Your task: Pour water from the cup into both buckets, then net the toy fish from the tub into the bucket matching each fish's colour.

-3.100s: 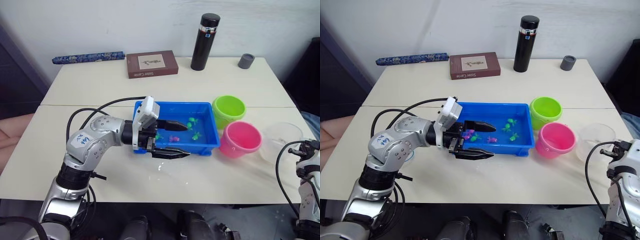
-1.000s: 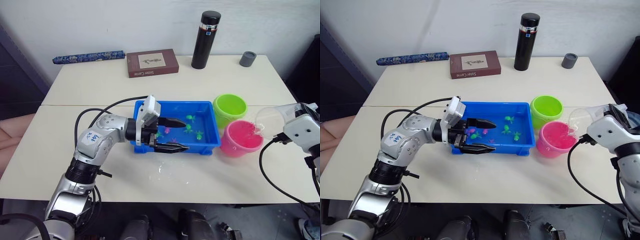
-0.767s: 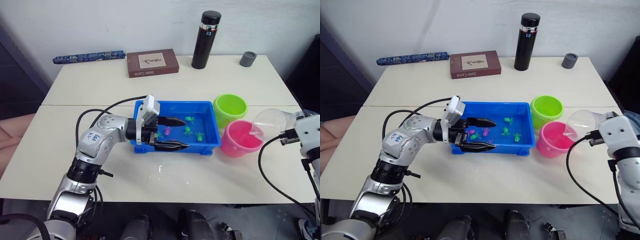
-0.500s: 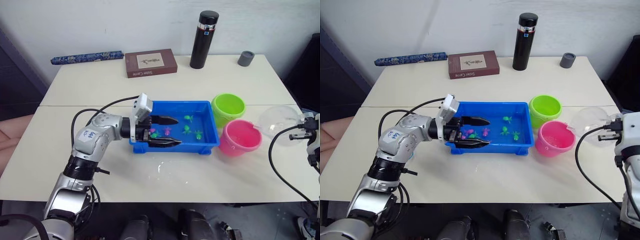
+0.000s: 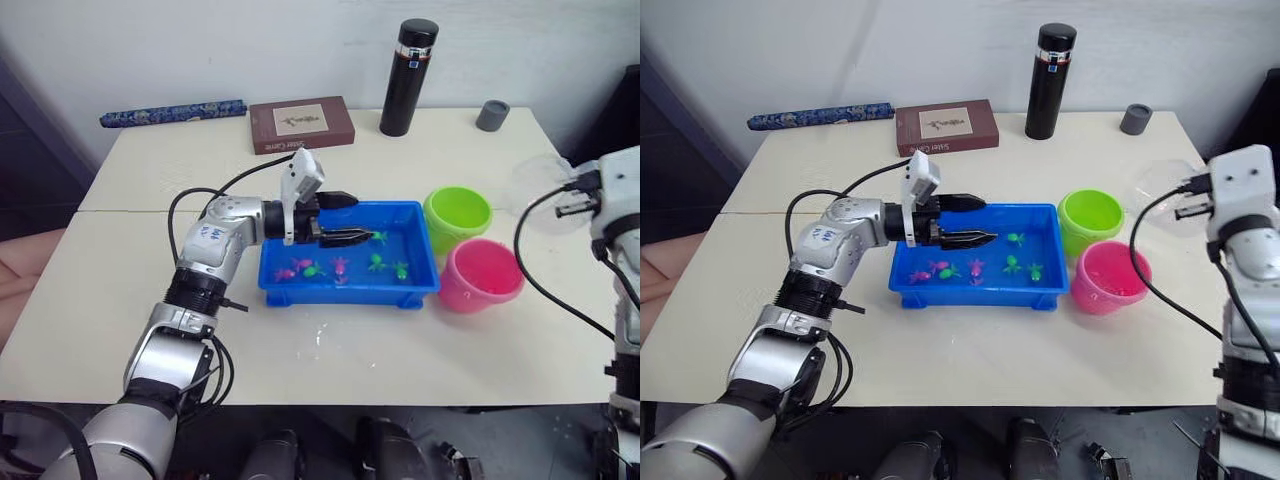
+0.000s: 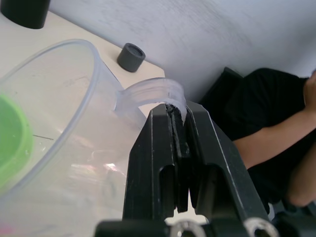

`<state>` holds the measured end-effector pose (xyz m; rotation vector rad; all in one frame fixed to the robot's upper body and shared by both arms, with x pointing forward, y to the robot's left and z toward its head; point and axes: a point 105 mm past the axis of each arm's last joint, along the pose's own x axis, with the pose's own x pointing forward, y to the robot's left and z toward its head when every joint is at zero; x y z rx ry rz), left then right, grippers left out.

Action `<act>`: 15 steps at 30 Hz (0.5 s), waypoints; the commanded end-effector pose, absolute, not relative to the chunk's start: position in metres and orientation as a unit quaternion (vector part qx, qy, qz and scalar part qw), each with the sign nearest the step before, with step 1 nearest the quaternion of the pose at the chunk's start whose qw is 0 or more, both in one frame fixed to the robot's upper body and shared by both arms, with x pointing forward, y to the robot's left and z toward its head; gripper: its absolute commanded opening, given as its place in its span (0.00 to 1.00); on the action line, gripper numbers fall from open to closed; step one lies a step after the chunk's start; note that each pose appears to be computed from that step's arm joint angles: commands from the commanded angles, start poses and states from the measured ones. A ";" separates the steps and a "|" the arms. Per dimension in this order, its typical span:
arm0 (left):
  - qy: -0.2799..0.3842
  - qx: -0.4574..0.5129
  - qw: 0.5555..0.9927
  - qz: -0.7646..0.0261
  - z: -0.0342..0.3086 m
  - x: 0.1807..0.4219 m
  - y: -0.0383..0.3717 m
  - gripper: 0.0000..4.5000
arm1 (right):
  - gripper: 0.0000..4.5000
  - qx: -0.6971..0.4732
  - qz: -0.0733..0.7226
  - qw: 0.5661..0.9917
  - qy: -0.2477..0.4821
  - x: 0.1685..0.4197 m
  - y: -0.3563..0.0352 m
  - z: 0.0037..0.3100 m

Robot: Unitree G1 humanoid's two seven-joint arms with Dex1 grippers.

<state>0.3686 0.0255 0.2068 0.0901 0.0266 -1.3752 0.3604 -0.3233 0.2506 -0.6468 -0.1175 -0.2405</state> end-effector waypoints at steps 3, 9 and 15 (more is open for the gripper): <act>-0.015 0.057 0.765 -0.641 0.219 0.364 0.023 1.00 | 0.02 -0.431 -0.122 0.889 -0.096 0.370 -0.314 0.273; -0.016 0.055 0.764 -0.642 0.219 0.361 0.024 1.00 | 0.02 -0.541 -0.093 0.827 -0.121 0.381 -0.294 0.280; -0.014 0.052 0.765 -0.641 0.215 0.357 0.026 1.00 | 0.02 -0.648 -0.072 0.743 -0.148 0.387 -0.277 0.286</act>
